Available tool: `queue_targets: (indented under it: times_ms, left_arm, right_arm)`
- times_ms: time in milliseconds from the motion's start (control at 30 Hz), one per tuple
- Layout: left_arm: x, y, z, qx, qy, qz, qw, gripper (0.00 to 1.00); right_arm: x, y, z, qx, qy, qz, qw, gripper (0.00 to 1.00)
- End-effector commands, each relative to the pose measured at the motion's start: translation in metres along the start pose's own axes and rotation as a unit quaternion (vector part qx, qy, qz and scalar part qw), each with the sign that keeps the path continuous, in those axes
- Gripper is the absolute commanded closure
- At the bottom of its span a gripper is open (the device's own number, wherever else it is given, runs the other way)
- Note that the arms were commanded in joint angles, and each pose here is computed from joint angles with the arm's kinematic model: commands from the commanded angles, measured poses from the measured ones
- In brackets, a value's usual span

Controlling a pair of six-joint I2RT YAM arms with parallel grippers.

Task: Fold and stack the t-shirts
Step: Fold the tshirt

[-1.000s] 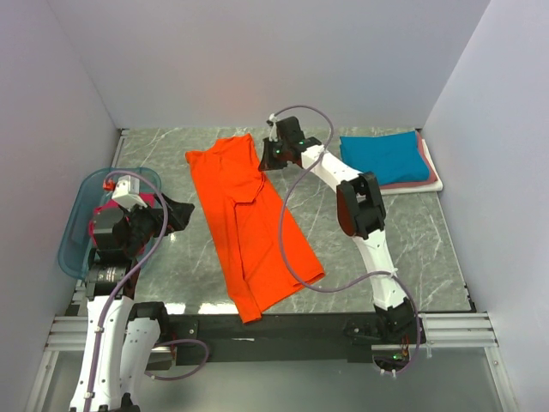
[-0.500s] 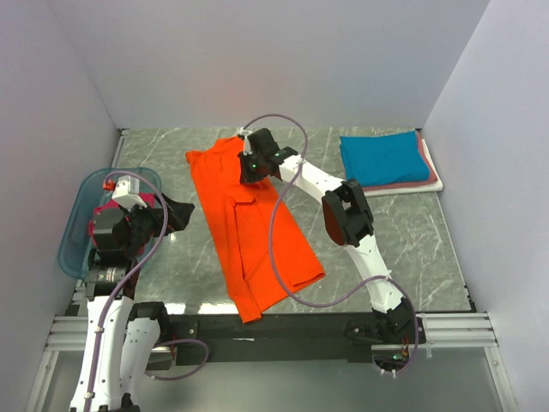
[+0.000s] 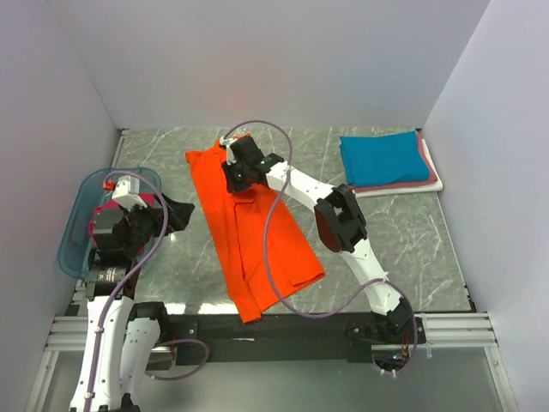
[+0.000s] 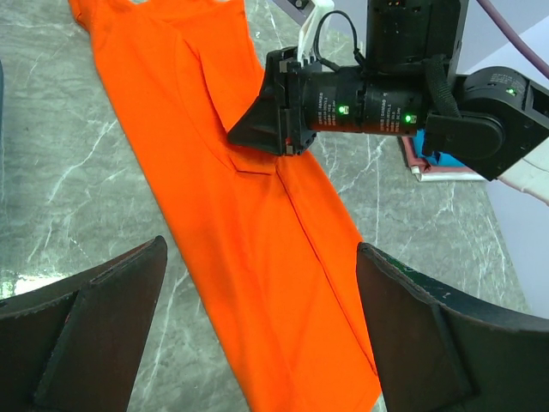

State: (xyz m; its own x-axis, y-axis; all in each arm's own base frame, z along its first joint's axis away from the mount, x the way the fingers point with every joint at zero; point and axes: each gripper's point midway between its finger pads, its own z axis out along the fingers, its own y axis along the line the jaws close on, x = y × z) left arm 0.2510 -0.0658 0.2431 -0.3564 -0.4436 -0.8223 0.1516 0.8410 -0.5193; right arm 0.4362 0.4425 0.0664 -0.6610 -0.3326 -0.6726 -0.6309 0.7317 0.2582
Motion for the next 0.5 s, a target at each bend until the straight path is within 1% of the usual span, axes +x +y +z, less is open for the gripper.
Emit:
queue_targets:
  times_ms: [0,67,100,133,167,200,233,267,300,333,367,400,433,467]
  left_arm:
    - [-0.005,-0.006,0.0,0.017,-0.012,0.013,1.0,0.03]
    - [-0.005,-0.005,0.0,0.015,-0.012,0.013,1.0,0.03]
    - [-0.006,-0.005,0.0,0.015,-0.013,0.013,1.0,0.03]
    - [-0.005,-0.005,0.0,0.015,-0.012,0.014,1.0,0.03]
    - [-0.005,-0.005,0.001,0.015,-0.012,0.015,1.0,0.03]
    - [-0.005,-0.005,0.001,0.016,-0.011,0.015,1.0,0.01]
    - [-0.004,-0.005,0.003,0.017,-0.008,0.015,1.0,0.01]
    - [-0.005,-0.005,0.004,0.021,-0.009,0.015,1.0,0.01]
    - [0.0,-0.009,0.006,0.035,0.002,0.014,0.999,0.01]
    - [0.005,-0.011,0.009,0.048,0.017,0.011,0.999,0.0]
    - [0.009,-0.016,0.012,0.066,0.029,0.011,0.997,0.0]
    - [0.015,-0.031,0.01,0.118,0.048,0.02,0.992,0.01]
    - [0.022,-0.038,0.013,0.147,0.07,0.016,0.986,0.01]
    - [0.026,-0.044,0.013,0.172,0.083,0.014,0.981,0.06]
  right_arm:
    - [-0.037,0.021,-0.023,-0.026,-0.04,-0.022,0.999,0.77]
    - [-0.039,0.034,-0.032,-0.06,-0.035,-0.044,0.997,0.68]
    - [-0.035,0.039,-0.036,-0.075,-0.026,-0.055,0.995,0.56]
    - [-0.041,0.045,-0.049,-0.088,-0.032,-0.072,0.993,0.51]
    - [-0.041,0.049,-0.058,-0.111,-0.032,-0.105,0.988,0.48]
    - [-0.032,0.048,-0.061,-0.119,-0.022,-0.115,0.986,0.43]
    - [-0.043,0.052,-0.081,-0.127,-0.038,-0.129,0.983,0.41]
    - [-0.043,0.054,-0.093,-0.15,-0.043,-0.151,0.976,0.41]
    - [-0.032,0.045,-0.099,-0.165,-0.031,-0.155,0.973,0.41]
    - [-0.039,0.05,-0.124,-0.188,-0.047,-0.174,0.966,0.41]
    - [-0.038,0.046,-0.137,-0.2,-0.055,-0.209,0.956,0.41]
    - [-0.015,0.043,-0.149,-0.245,-0.038,-0.214,0.945,0.41]
    - [-0.021,0.048,-0.182,-0.257,-0.072,-0.286,0.92,0.41]
    - [-0.013,0.046,-0.197,-0.268,-0.079,-0.316,0.907,0.4]
